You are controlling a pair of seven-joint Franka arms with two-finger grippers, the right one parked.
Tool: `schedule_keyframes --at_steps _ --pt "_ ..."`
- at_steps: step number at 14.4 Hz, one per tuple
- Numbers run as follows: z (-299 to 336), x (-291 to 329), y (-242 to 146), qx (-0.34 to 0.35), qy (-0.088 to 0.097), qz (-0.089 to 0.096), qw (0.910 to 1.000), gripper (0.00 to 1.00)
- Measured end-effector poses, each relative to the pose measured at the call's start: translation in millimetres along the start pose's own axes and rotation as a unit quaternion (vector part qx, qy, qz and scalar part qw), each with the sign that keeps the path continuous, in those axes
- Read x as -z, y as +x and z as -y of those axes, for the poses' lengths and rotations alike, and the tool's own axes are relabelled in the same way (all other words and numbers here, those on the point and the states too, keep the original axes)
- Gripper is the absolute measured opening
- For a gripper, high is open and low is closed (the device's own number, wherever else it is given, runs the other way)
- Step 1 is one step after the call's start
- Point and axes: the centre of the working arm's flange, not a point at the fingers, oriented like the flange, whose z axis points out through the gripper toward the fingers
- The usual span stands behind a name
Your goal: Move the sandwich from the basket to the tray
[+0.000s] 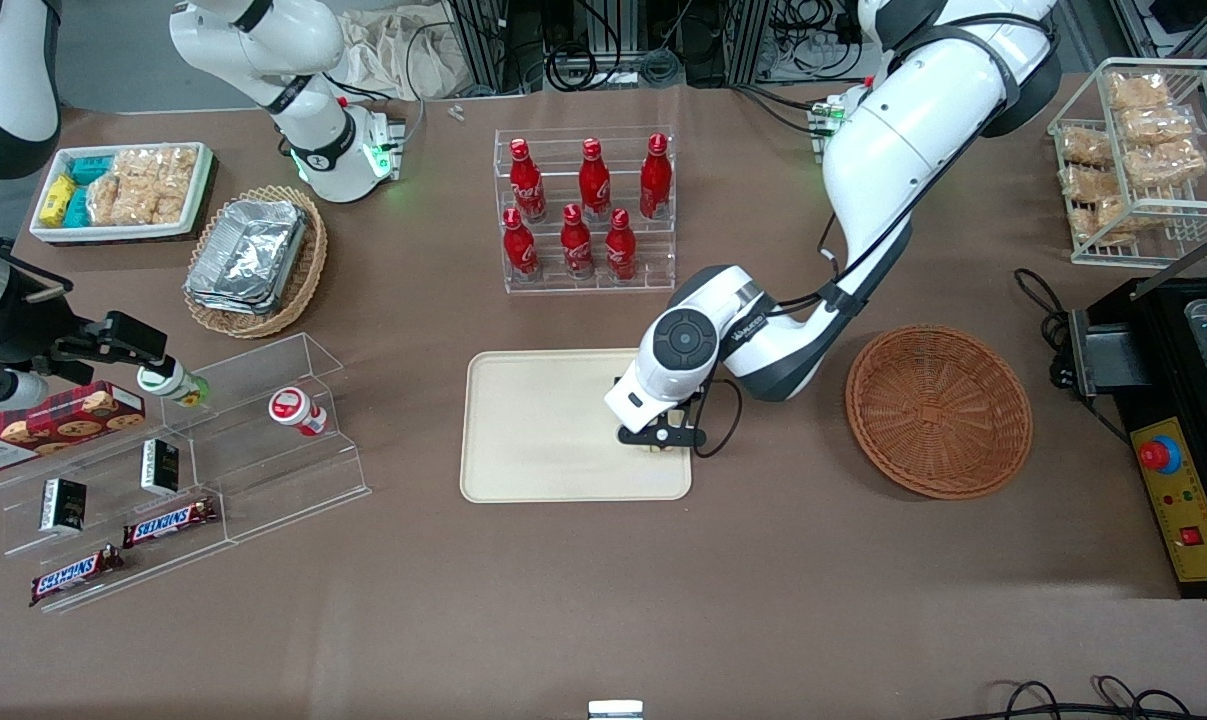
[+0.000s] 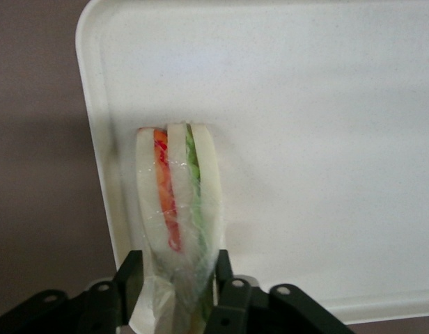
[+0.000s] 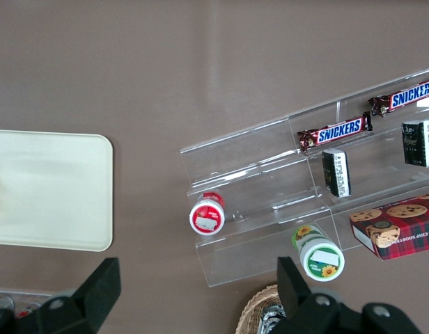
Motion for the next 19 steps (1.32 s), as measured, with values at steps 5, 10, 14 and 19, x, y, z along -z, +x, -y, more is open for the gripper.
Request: schedule_keyframes --at_steps 5,10,14,19 --pt "4 30 17 0.014 -0.010 -0.022 0.9996 1.00" --pt "51 126 50 0.064 0.013 -0.032 0.9974 1.00" --pt "126 215 59 0.108 0.021 -0.029 0.9935 1.00" --pt "268 309 53 0.131 0.033 -0.023 0.9905 1.00"
